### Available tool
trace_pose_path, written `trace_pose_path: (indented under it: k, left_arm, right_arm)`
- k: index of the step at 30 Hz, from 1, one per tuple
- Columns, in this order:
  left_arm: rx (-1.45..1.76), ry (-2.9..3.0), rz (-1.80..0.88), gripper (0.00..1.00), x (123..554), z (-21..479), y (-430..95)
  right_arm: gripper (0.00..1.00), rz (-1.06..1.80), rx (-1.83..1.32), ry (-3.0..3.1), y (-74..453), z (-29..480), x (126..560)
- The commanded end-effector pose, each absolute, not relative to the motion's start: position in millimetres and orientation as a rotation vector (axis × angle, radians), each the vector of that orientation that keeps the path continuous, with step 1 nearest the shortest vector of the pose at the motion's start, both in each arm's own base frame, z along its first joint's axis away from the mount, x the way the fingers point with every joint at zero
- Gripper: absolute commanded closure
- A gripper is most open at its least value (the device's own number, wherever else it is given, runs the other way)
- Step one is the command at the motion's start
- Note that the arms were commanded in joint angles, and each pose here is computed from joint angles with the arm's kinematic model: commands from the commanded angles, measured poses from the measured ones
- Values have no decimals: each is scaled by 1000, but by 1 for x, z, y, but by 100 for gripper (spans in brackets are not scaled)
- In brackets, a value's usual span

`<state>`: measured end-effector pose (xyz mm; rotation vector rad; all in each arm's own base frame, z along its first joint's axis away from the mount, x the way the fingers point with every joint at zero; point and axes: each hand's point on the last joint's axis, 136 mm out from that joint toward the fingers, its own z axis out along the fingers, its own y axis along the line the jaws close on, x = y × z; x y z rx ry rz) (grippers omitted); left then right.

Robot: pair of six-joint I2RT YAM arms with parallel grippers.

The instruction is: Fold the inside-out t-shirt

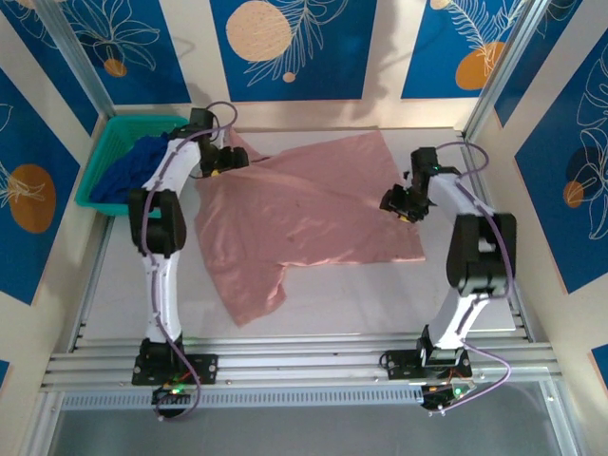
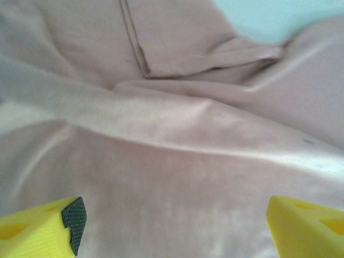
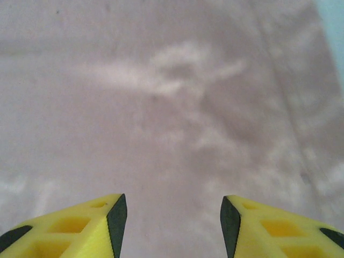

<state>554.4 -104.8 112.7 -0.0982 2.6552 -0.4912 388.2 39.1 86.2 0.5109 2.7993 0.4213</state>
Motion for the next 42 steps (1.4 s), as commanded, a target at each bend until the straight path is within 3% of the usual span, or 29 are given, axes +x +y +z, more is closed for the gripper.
trace_pose_path:
  k: [1, 5, 12, 22, 28, 34, 42]
  left_arm:
    - [-95, 2461, -615, 13, 530, 187, -122]
    - [-143, 2390, -679, 13, 479, 193, -137]
    - [-36, 2421, -670, 12, 410, 188, -170]
    - [78, 2466, -632, 12, 367, 182, -186]
    - [79, 2546, -572, 13, 326, 161, -174]
    - [39, 2689, -470, 15, 266, 126, -154]
    - [-66, 2962, -277, 28, 169, 77, -124]
  right_arm:
    - [48, 414, 656, 2790, 25, 85, 353]
    - [49, 381, 838, 2794, 5, 70, 314]
    - [51, 285, 1015, 2833, -19, 42, 282]
    - [53, 235, 1062, 2856, -33, 20, 283]
    - [65, 192, 1063, 2857, -40, 14, 292]
    - [82, 194, 1056, 2859, -41, 11, 291]
    - [96, 232, 1004, 2825, -37, 21, 297]
